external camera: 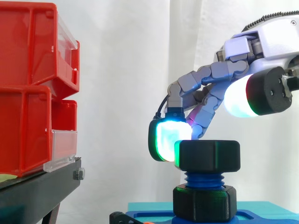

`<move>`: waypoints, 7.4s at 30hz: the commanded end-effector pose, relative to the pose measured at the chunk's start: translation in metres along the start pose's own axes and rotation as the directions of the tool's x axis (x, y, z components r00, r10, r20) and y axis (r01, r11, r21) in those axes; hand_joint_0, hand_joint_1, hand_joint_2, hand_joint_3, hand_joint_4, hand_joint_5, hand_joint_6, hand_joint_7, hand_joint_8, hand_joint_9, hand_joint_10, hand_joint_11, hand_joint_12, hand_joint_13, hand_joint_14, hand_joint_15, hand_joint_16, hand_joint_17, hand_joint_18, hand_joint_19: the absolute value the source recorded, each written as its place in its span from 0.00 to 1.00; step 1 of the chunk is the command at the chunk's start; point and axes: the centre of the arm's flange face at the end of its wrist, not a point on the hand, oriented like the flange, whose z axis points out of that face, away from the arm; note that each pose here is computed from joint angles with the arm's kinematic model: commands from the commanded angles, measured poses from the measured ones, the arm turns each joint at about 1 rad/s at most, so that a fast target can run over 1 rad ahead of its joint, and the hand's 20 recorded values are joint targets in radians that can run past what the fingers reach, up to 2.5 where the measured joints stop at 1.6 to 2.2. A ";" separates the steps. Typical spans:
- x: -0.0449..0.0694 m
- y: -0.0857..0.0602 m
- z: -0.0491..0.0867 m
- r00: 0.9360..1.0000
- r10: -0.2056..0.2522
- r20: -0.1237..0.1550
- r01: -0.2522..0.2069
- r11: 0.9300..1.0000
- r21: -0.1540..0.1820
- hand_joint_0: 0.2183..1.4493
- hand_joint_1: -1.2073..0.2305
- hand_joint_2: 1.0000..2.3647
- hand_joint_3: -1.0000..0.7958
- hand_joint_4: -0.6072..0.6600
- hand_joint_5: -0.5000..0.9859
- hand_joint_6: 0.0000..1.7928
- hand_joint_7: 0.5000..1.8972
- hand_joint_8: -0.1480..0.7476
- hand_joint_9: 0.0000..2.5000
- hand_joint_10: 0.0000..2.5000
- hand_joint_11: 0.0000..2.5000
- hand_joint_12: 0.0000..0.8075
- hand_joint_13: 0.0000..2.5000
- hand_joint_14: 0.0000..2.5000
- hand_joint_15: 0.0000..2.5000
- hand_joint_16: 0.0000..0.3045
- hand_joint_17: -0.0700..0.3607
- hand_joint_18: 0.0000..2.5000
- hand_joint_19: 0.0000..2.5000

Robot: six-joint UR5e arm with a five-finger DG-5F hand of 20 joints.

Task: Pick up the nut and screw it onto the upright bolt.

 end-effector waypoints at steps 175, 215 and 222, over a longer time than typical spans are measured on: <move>-0.010 -0.010 0.013 0.988 -0.046 0.147 0.055 0.997 -0.061 0.23 0.60 0.00 0.28 0.62 0.28 0.28 0.17 0.39 0.33 0.00 0.00 0.23 0.30 0.00 0.00 0.06 0.25 0.17 0.00; 0.004 -0.001 0.011 0.995 -0.046 0.087 0.049 0.998 -0.035 0.25 0.59 0.00 0.28 0.64 0.32 0.28 0.47 0.42 0.36 0.00 0.00 0.23 0.33 0.00 0.00 0.05 0.24 0.19 0.00; 0.004 -0.001 0.011 0.996 -0.045 0.081 0.048 0.998 -0.034 0.25 0.59 0.00 0.28 0.67 0.31 0.28 0.37 0.41 0.37 0.00 0.00 0.22 0.34 0.00 0.00 0.05 0.24 0.20 0.00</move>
